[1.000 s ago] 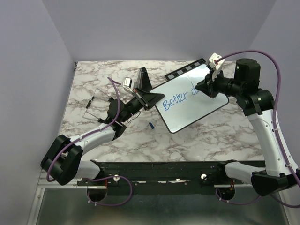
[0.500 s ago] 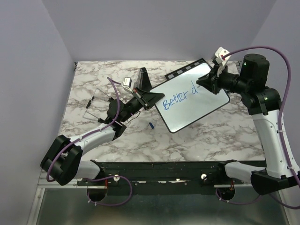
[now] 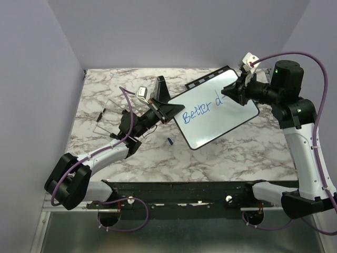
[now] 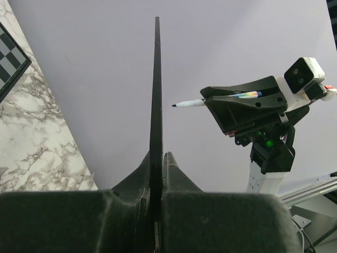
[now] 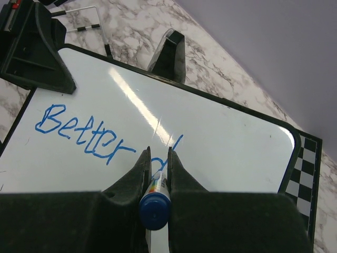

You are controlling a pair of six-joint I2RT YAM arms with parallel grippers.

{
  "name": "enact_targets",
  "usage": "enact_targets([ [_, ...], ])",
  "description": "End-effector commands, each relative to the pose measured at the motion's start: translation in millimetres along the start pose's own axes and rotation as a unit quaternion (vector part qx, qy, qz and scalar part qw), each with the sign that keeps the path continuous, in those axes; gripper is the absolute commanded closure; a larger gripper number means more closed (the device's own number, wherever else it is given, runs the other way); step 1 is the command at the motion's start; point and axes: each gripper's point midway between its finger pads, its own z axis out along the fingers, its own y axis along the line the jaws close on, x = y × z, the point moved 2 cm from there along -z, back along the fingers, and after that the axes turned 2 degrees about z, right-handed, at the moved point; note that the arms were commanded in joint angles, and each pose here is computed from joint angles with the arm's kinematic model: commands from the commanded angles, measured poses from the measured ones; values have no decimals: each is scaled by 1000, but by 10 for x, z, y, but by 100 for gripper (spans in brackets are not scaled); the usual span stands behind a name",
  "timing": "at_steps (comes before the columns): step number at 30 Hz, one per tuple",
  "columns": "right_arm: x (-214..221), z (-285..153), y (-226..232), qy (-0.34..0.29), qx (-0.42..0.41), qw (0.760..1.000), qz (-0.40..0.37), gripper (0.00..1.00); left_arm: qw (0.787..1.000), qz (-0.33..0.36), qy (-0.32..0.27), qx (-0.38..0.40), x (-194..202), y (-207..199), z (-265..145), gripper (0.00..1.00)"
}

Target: Write a sentence on the whiteboard

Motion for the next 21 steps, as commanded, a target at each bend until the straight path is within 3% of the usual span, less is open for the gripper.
enact_targets([
  [1,18,27,15,-4,-16,1000,-3,99,995,6,-16,102,-86,-582,-72,100],
  [21,-13,34,2,-7,-18,1000,-8,99,995,4,-16,100,-82,-574,-89,100],
])
